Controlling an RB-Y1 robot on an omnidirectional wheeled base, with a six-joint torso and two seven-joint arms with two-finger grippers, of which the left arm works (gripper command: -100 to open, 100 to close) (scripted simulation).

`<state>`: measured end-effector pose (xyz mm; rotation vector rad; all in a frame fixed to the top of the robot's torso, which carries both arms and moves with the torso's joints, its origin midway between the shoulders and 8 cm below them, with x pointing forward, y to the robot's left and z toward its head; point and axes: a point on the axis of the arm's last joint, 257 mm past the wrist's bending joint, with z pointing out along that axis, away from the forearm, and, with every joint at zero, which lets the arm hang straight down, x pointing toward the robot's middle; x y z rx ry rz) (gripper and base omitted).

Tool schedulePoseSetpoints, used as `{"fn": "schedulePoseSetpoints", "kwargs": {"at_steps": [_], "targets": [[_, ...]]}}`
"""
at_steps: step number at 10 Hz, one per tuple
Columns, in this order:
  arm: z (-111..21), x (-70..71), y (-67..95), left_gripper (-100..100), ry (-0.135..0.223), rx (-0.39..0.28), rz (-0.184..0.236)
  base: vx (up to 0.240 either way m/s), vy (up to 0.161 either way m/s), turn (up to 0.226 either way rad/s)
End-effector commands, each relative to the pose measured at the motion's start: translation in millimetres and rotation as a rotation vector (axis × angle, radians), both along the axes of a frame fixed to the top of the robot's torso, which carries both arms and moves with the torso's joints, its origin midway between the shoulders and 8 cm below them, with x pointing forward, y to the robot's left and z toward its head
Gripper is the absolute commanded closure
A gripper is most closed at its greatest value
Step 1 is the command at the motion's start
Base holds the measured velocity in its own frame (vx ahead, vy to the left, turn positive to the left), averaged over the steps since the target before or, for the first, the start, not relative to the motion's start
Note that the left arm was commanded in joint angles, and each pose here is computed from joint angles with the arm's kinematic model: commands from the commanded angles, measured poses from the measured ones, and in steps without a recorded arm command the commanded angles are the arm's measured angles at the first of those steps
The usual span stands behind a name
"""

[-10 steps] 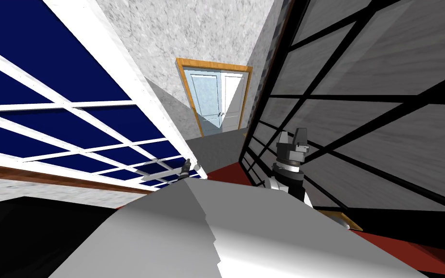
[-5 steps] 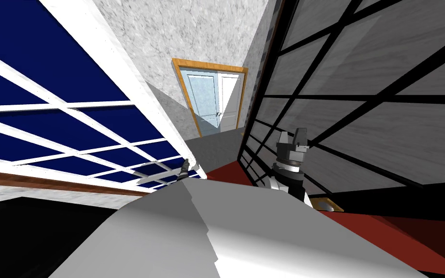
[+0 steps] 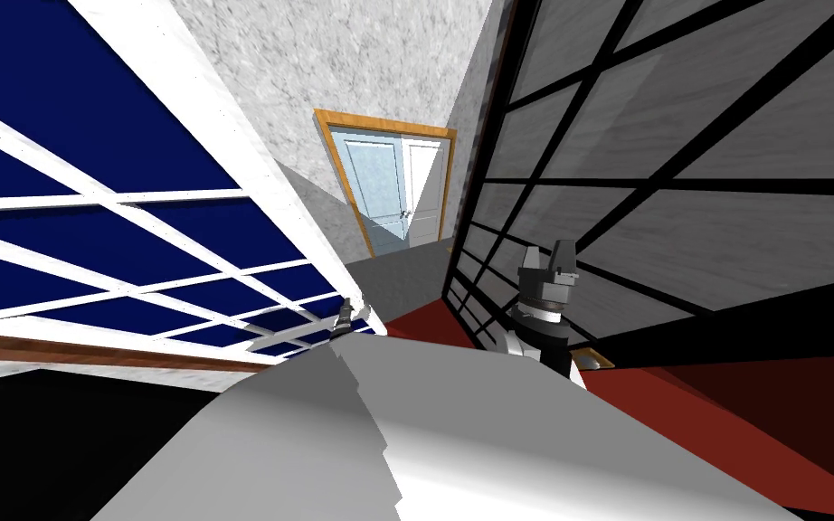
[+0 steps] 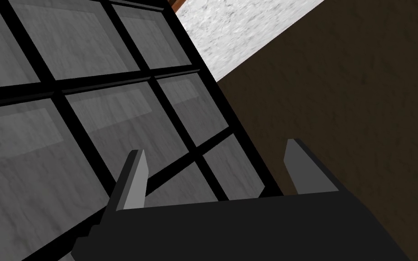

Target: Pull the door open

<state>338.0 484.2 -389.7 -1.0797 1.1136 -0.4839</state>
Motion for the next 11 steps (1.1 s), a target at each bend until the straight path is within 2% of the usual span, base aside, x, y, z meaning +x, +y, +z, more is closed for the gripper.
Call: {"fn": "schedulePoseSetpoints", "kwargs": {"at_steps": [1,2,3,4,8,9,10,11], "targets": [[0.7,-4.0,5.5,100,-0.031,-0.059,0.019,-0.089,0.003,-0.153],[0.7,-4.0,5.5,100,-0.039,-0.073,0.018,-0.063,0.005,-0.062],[1.0,-5.6,9.0,100,-0.061,-0.113,0.029,-0.055,-0.005,-0.090],[1.0,-5.6,9.0,100,-0.064,-0.119,0.029,-0.049,0.000,-0.055],[1.6,-10.9,19.6,100,-0.140,-0.247,0.061,-0.068,0.009,-0.104],[1.6,-10.9,19.6,100,-0.144,-0.253,0.060,-0.055,0.008,-0.051],[0.9,-15.0,22.8,-100,-0.109,-0.193,0.062,-0.021,-0.014,0.005],[0.8,-16.5,23.5,-100,-0.095,-0.168,0.061,-0.003,-0.031,0.022]]}}
